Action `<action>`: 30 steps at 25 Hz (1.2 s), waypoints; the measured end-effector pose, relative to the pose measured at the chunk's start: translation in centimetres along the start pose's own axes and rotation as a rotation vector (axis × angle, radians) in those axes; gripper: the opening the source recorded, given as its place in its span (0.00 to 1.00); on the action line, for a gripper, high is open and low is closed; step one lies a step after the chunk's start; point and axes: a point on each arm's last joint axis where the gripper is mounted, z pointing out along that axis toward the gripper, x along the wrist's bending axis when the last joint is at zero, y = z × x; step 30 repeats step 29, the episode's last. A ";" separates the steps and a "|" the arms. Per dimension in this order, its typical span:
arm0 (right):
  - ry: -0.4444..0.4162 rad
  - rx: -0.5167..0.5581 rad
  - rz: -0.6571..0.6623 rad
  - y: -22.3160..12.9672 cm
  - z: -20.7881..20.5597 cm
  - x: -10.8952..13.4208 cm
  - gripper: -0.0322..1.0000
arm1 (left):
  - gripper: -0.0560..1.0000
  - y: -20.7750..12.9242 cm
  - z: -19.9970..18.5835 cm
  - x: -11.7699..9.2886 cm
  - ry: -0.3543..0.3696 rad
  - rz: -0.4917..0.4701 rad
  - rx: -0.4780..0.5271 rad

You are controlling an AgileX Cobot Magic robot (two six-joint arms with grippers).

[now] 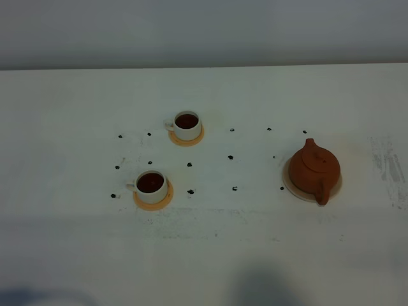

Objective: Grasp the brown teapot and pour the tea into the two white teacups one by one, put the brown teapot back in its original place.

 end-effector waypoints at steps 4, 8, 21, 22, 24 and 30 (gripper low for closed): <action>0.000 0.000 0.000 0.0 0.0 0.0 0.52 | 0.59 0.0 0.0 0.0 0.000 0.000 -0.002; 0.000 0.000 0.000 0.0 0.0 0.0 0.52 | 0.59 -0.1 -0.1 0.0 -0.001 0.000 -0.006; 0.002 0.000 0.001 0.0 0.0 0.0 0.52 | 0.59 0.0 0.0 0.1 -0.078 0.057 -0.012; 0.002 0.000 0.001 0.0 0.0 0.0 0.52 | 0.59 0.0 0.0 0.1 -0.078 0.057 -0.012; 0.002 0.000 0.001 0.0 0.0 0.0 0.52 | 0.59 0.0 0.0 0.1 -0.078 0.057 -0.012; 0.003 0.000 0.002 0.0 0.0 0.0 0.52 | 0.59 0.0 0.0 0.1 -0.078 0.057 -0.012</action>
